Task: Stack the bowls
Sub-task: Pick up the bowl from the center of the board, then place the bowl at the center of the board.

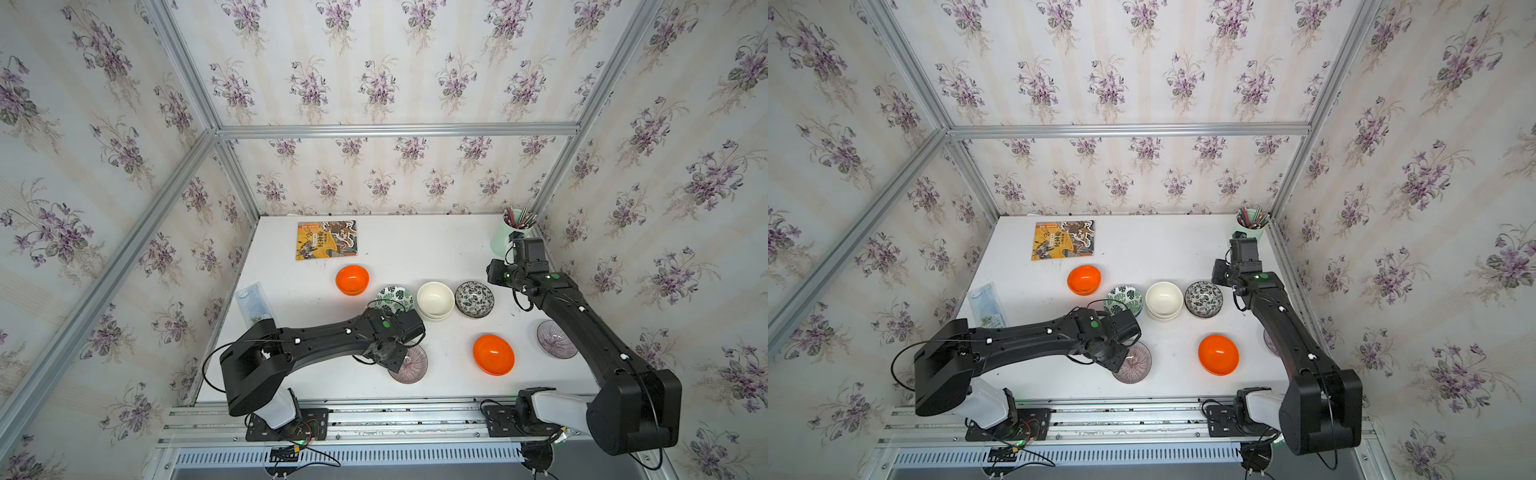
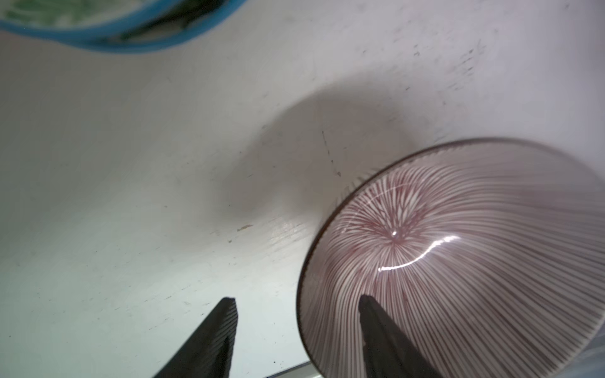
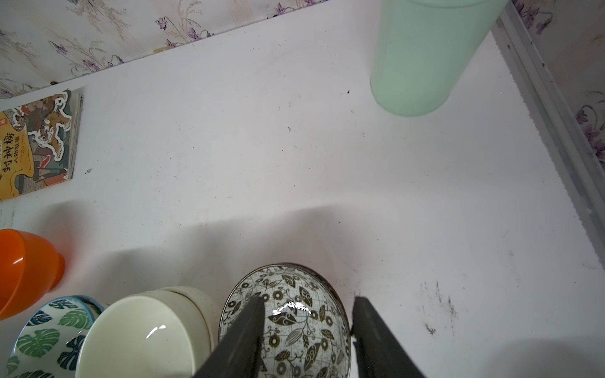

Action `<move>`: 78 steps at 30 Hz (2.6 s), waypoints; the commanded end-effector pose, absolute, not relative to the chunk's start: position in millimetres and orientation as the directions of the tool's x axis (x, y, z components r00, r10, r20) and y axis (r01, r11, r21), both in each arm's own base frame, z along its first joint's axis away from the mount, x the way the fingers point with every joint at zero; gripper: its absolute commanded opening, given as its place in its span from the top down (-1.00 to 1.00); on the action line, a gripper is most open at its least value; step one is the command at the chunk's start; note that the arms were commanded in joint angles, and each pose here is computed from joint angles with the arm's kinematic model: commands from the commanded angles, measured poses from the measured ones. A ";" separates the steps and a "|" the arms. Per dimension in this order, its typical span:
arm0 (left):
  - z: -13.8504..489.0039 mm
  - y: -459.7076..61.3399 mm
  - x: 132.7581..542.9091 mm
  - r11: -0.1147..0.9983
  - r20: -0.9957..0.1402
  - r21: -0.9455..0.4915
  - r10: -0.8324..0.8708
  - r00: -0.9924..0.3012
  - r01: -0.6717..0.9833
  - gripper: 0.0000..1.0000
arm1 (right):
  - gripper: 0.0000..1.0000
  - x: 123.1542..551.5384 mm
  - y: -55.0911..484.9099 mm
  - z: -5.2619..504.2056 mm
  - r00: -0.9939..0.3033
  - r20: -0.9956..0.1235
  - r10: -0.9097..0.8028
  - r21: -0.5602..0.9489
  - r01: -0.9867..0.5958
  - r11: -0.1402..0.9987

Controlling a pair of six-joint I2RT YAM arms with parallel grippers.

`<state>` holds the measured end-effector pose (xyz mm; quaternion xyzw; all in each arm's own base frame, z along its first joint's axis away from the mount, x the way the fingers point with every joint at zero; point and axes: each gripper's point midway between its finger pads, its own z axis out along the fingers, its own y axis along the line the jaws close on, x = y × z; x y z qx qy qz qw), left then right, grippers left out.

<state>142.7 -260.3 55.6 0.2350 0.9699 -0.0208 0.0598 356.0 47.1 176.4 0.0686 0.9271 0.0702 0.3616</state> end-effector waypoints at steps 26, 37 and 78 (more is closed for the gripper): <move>78.2 -139.5 192.9 1.000 -0.234 -0.006 0.017 -0.972 0.019 1.00 | 0.08 367.3 86.4 170.0 -0.750 -0.657 0.074 0.132 -0.018 0.991; 80.4 -52.5 228.0 0.900 -0.327 -0.095 -0.432 -0.841 -0.425 1.00 | 0.09 373.4 129.3 168.4 -0.754 -0.657 -0.004 0.111 -0.102 0.989; 64.7 -25.8 274.4 0.836 -0.253 -0.176 -0.549 -0.797 -0.520 0.50 | 0.03 362.0 157.5 167.1 -0.753 -0.654 -0.071 0.083 -0.164 0.983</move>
